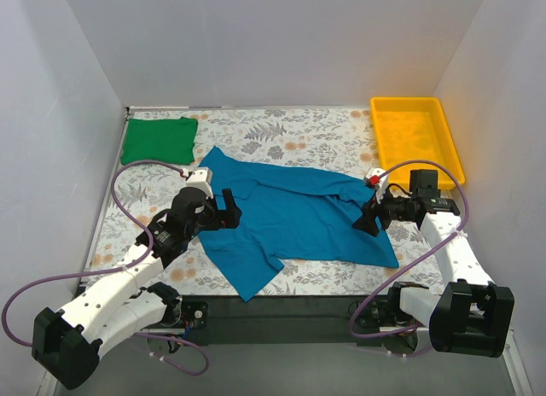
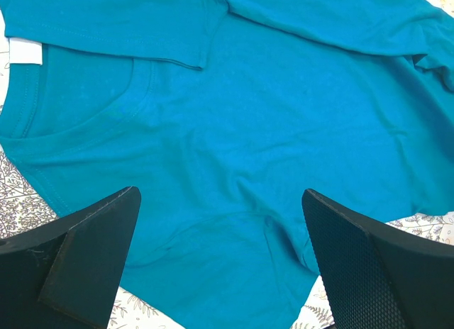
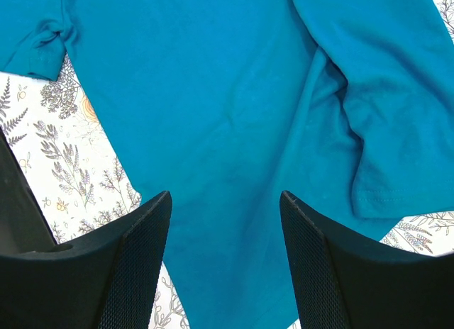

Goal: Fold and stack the t-shirts
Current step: Flatten the tshirt out

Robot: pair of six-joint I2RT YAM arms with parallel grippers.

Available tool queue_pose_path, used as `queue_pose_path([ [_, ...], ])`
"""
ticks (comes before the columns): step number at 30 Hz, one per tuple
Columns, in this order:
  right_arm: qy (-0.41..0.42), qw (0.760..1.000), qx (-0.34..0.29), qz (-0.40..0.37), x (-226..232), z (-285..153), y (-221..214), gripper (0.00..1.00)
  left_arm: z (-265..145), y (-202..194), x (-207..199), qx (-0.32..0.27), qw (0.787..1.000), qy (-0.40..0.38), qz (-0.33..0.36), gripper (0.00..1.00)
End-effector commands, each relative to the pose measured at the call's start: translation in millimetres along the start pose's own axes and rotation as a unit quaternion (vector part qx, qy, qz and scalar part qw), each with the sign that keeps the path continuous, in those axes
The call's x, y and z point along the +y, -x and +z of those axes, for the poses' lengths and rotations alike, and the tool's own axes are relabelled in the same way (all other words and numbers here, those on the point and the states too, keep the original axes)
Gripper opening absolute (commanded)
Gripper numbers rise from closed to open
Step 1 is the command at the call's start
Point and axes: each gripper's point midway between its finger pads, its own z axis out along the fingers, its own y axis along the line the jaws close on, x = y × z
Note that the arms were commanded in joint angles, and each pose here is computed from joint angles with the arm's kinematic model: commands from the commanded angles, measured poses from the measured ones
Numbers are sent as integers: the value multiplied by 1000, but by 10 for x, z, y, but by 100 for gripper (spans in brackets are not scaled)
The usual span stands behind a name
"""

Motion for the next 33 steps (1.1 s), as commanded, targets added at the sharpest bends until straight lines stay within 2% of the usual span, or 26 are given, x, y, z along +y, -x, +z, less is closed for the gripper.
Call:
queue_pose_path([
  [1,7,1000,-14,2,11,14,30,70,-6,37,1,-11,1000,-3,-4,98],
  [12,8,1000,-16,1,17,13,39,70,4,22,13,-8,1000,0,-8,98],
  [19,10,1000,-16,2,19,17,33,69,106,24,98,4,999,7,-48,98],
  [25,12,1000,-19,2,18,19,53,70,298,142,283,21,991,-1,-132,96],
  [26,13,1000,-19,3,23,19,53,70,381,191,417,20,988,10,-153,95],
  [27,12,1000,-20,1,21,16,60,70,408,214,380,29,985,-11,-167,93],
  [30,13,1000,-23,-1,32,9,70,69,605,250,570,44,976,-3,-214,88],
  [33,14,1000,-23,0,31,13,69,69,832,326,820,54,963,25,-262,80],
])
